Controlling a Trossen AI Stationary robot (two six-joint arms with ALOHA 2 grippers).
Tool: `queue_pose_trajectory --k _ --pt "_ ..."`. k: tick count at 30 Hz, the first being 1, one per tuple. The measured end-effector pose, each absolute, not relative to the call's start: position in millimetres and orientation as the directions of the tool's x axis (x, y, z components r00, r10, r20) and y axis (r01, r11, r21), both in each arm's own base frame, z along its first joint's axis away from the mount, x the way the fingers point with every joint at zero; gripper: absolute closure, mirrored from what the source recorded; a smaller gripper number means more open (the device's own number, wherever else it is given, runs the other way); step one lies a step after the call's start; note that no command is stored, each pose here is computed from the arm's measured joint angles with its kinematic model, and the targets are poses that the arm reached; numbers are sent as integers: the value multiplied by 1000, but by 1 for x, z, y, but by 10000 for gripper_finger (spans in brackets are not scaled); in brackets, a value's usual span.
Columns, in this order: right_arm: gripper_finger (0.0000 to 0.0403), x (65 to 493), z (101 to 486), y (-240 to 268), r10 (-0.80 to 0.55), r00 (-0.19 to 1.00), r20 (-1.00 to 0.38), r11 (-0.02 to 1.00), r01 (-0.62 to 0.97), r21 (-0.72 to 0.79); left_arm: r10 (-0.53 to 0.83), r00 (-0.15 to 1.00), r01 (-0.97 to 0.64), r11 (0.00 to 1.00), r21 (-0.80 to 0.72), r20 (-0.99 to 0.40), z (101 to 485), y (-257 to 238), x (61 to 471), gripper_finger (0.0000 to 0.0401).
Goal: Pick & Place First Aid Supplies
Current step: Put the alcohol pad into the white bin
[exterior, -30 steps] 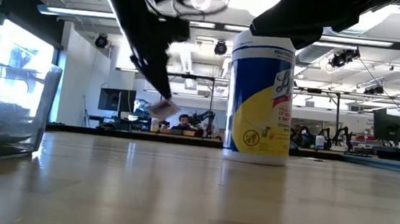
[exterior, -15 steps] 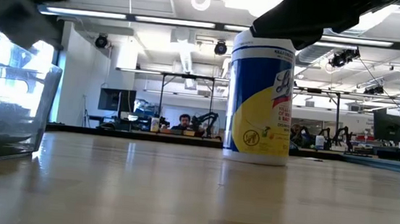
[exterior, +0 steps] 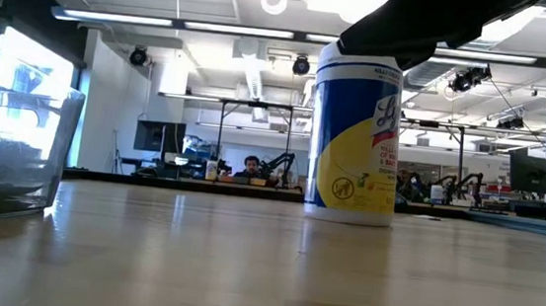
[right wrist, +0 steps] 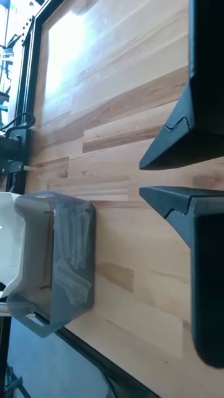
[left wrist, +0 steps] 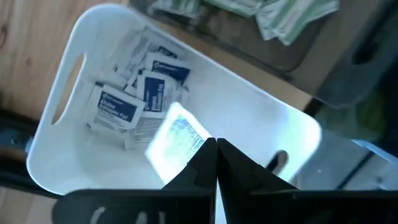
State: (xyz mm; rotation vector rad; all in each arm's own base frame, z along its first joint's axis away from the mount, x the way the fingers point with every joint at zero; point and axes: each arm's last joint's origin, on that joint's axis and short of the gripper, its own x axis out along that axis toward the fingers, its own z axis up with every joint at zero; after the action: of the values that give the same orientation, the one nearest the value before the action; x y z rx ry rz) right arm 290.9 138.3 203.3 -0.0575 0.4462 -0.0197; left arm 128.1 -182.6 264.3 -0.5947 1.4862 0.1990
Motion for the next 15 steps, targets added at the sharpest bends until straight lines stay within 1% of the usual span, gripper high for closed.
queue_pose_trajectory --k 3,7,12,15 --pt "354 291 203 138 -32 902 -431 998 7 -60 -183 44 -524 833 -179 -982 254 -188 130 391" --pt "352 291 203 138 -36 902 -430 997 1 -81 -147 -48 -536 839 -98 -988 241 -194 133 361" --pt "354 288 201 135 -104 884 -456 990 48 -132 -116 -69 -530 846 -62 -991 234 -195 137 312" --pt "353 280 203 129 -190 851 -490 978 124 -165 -88 -69 -484 874 -44 -994 234 -192 136 291"
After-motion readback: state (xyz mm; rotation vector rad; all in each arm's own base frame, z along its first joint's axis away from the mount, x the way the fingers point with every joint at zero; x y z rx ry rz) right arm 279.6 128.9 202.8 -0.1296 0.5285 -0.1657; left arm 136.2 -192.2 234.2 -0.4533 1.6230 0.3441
